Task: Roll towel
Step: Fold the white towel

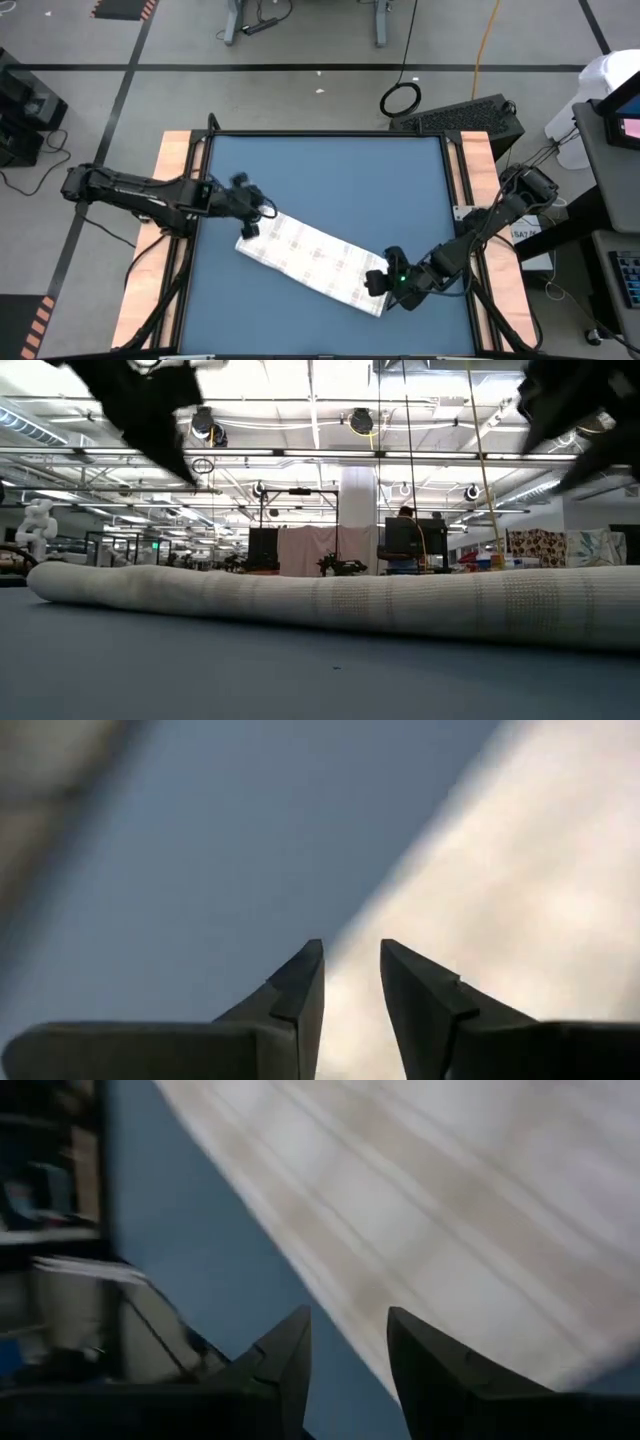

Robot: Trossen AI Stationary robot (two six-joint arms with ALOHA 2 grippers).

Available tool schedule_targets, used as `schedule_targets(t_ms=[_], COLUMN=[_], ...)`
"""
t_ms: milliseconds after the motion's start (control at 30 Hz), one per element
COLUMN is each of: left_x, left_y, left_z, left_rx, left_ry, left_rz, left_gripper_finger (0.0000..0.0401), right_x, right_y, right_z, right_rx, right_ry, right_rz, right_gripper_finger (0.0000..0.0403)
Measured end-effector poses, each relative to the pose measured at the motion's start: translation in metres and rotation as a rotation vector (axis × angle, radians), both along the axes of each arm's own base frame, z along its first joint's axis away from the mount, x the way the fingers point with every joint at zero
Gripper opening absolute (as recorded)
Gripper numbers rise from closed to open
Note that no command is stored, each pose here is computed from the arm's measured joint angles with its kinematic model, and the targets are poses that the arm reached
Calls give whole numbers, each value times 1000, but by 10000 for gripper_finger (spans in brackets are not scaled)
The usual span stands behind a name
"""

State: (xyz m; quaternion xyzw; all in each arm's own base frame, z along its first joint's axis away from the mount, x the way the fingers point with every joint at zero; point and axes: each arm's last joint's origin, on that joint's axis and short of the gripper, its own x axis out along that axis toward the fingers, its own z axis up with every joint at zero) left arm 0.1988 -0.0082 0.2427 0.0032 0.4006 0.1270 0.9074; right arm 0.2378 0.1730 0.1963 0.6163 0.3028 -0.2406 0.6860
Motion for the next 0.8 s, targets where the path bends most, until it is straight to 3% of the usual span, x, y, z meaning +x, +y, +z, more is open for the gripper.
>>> schedule_targets(t_ms=[67,133,233,333,500,633,800], left_x=[11,17,19,18,14,17,23], left_y=[-5,-8,-6,-1,3,3,3], left_z=[-1,-15,-51,-85,-119,-117,-78], left_rx=[-176,-224,-194,-154,-47,-35,-46], left_ry=[-153,-206,-126,-17,126,141,99], left_rz=[-171,-232,-186,-124,-37,-58,-60], left_gripper_finger=[104,99,86,74,57,52,51], right_x=[3,7,14,24,46,61,65], right_y=[0,0,-4,-7,-14,-16,-15], right_z=[4,8,12,11,-11,-49,-98], right_rx=[-60,-120,-234,-425,-680,-734,-731], right_ry=[-76,-147,-231,-272,-243,-157,-52], right_rz=[-16,-30,-41,-4,45,95,99], right_gripper_finger=[123,123,122,111,57,8,5])
